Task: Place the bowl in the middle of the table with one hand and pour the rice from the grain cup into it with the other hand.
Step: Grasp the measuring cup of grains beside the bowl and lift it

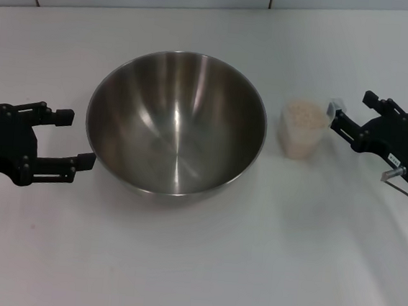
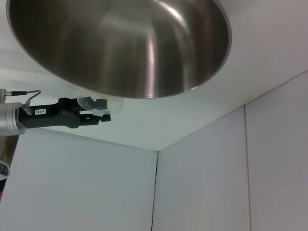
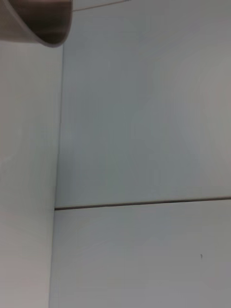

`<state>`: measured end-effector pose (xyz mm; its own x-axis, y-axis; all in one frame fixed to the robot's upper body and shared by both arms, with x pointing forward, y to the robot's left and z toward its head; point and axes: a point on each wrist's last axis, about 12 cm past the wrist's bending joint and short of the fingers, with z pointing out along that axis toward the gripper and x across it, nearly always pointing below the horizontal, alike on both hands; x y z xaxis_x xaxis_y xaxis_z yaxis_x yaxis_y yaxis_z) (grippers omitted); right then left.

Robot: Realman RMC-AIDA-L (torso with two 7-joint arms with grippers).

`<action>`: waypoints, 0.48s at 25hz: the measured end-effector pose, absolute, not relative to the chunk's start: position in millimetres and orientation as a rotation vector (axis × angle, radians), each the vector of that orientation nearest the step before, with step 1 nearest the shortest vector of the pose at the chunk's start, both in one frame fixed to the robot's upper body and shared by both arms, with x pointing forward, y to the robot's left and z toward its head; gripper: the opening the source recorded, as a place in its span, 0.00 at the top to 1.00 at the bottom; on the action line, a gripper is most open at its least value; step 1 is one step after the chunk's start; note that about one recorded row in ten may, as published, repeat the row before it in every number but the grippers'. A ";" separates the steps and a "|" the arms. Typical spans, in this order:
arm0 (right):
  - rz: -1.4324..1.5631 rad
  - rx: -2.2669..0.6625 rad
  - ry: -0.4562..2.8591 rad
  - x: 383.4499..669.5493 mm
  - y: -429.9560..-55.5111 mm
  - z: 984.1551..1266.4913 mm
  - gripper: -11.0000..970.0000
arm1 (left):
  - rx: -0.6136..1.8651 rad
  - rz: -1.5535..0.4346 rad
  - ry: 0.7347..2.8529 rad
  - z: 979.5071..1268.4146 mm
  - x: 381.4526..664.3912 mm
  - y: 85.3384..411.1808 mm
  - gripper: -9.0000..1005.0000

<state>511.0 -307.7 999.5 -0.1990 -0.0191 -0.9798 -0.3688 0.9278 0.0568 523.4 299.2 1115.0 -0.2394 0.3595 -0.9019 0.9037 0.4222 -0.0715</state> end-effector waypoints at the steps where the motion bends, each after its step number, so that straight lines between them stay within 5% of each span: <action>1: 0.325 -0.293 1.750 511.3 -307.5 999.7 0.29 | 1.089 -0.779 1.798 1115.0 523.5 299.1 0.16; 5: 0.324 -0.296 1.748 511.8 -306.6 999.8 0.29 | 1.090 -0.781 1.797 1115.3 523.7 298.6 0.16; 12: 0.316 -0.319 1.739 513.3 -303.5 1000.3 0.45 | 1.110 -0.772 1.815 1114.9 524.4 298.3 0.16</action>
